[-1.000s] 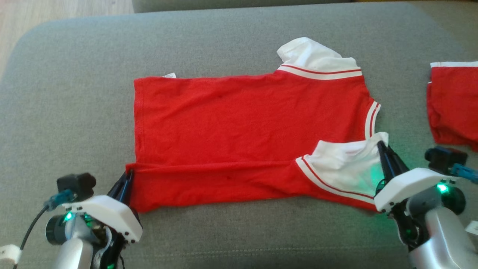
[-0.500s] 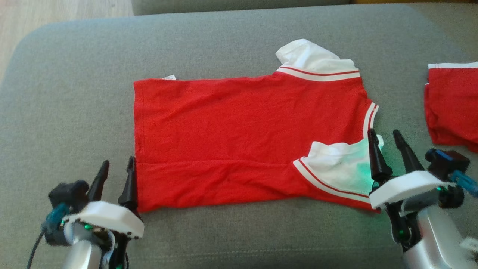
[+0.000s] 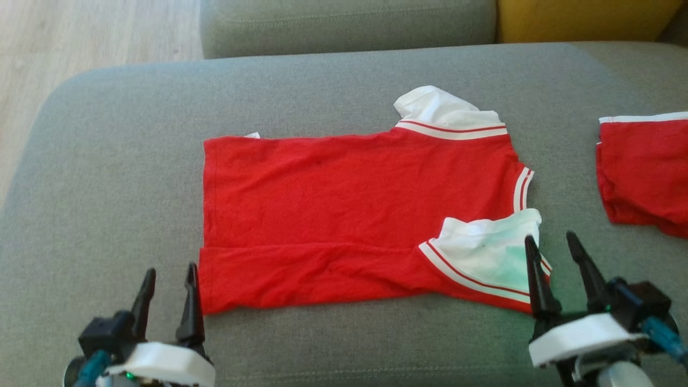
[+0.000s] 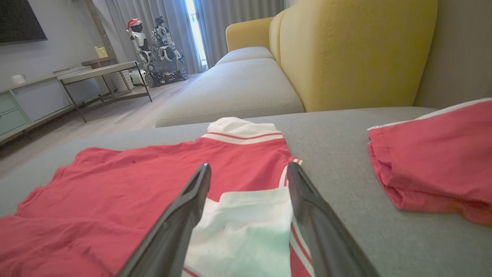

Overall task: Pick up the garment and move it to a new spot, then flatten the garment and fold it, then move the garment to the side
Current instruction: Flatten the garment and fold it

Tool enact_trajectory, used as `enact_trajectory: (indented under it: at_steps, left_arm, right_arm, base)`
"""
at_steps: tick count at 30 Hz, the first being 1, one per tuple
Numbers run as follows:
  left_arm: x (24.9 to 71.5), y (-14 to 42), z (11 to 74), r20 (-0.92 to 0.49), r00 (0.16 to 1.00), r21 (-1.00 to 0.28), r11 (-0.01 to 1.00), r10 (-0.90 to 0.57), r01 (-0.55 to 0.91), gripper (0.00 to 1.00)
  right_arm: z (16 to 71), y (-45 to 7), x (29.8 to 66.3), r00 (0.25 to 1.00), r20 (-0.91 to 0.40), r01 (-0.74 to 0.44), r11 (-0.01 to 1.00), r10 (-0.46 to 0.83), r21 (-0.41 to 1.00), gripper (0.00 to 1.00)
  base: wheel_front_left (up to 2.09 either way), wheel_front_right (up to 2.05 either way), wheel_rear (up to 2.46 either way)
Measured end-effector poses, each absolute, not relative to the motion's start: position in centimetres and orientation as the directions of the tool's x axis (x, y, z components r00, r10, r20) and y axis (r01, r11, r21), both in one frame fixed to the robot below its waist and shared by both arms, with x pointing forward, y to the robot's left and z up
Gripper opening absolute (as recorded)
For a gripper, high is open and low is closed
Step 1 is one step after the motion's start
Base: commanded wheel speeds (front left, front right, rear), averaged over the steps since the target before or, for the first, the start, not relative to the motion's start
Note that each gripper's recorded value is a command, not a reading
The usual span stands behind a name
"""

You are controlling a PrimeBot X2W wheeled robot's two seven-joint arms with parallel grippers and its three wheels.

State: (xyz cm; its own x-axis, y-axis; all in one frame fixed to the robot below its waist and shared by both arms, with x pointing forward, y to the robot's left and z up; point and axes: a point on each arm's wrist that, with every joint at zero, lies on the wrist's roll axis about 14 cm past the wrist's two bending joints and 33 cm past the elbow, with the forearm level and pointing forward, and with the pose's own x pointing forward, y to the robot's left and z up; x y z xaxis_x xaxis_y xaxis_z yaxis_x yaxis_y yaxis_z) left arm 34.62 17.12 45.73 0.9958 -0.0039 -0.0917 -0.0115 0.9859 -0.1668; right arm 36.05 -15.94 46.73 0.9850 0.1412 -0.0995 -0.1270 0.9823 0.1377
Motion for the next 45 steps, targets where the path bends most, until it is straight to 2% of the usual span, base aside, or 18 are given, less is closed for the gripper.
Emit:
enact_trajectory:
  at_steps: [5, 15, 20, 26, 29, 34, 39, 40, 41, 42, 43, 45]
  left_arm:
    - [33.6, 16.8, 45.3, -0.106, 0.994, -0.162, 0.987, -0.014, -0.004, 1.0]
    - [33.5, 16.6, 45.0, -0.114, 0.993, -0.161, 0.987, -0.02, 0.001, 1.0]
    - [32.7, 16.7, 42.5, -0.232, 0.972, -0.171, 0.985, -0.033, -0.007, 1.0]
    - [32.8, 15.9, 39.2, -0.378, 0.921, -0.215, 0.976, -0.09, 0.007, 1.0]
    - [32.6, 15.8, 37.8, -0.437, 0.894, -0.233, 0.972, -0.103, -0.003, 1.0]
    - [32.3, 15.7, 36.0, -0.504, 0.855, -0.26, 0.965, -0.123, -0.015, 1.0]
    - [33.4, 15.5, 35.7, -0.51, 0.849, -0.282, 0.959, -0.138, -0.013, 1.0]
    - [33.6, 15.5, 35.7, -0.51, 0.848, -0.284, 0.959, -0.143, -0.01, 0.89]
    - [33.8, 15.4, 35.7, -0.51, 0.848, -0.285, 0.959, -0.145, -0.007, 0.42]
    - [33.8, 15.5, 35.6, -0.513, 0.846, -0.284, 0.959, -0.145, -0.008, 0.0]
    - [33.9, 15.5, 35.5, -0.516, 0.843, -0.283, 0.959, -0.148, -0.005, 0.0]
    - [33.8, 15.4, 35.4, -0.519, 0.841, -0.288, 0.958, -0.153, -0.003, 0.0]
  right_arm:
    - [46.6, -16.2, 34.7, 0.985, -0.114, -0.108, 0.983, 0.125, 0.147, 1.0]
    - [47.2, -16.0, 34.8, 0.987, -0.106, -0.102, 0.98, 0.121, 0.169, 1.0]
    - [44.8, -16.0, 34.4, 0.971, -0.207, -0.073, 0.971, 0.121, 0.226, 1.0]
    - [38.8, -17.0, 32.4, 0.886, -0.451, -0.006, 0.977, 0.103, 0.212, 1.0]
    - [37.2, -17.3, 31.7, 0.851, -0.516, 0.015, 0.979, 0.095, 0.205, 1.0]
    - [35.3, -17.3, 31.0, 0.806, -0.584, 0.033, 0.977, 0.099, 0.211, 1.0]
    - [35.3, -17.0, 32.1, 0.806, -0.582, 0.045, 0.968, 0.11, 0.246, 1.0]
    - [35.3, -16.9, 32.3, 0.807, -0.579, 0.048, 0.965, 0.114, 0.257, 0.75]
    - [35.3, -16.9, 32.5, 0.808, -0.578, 0.048, 0.965, 0.115, 0.259, 0.4]
    - [35.3, -16.9, 32.5, 0.807, -0.579, 0.048, 0.965, 0.115, 0.259, 0.09]
    - [35.2, -16.8, 32.6, 0.806, -0.58, 0.051, 0.963, 0.116, 0.264, 0.0]
    - [35.3, -16.8, 32.8, 0.807, -0.578, 0.052, 0.961, 0.119, 0.27, 0.0]
  base:
    - [0.0, 0.0, 0.0]
    - [0.0, 0.0, 0.0]
    - [0.0, 0.0, 0.0]
    - [0.0, 0.0, 0.0]
    - [0.0, 0.0, 0.0]
    - [0.0, 0.0, 0.0]
    - [0.0, 0.0, 0.0]
    - [0.0, 0.0, 0.0]
    - [0.0, 0.0, 0.0]
    - [0.0, 0.0, 0.0]
    - [0.0, 0.0, 0.0]
    - [0.0, 0.0, 0.0]
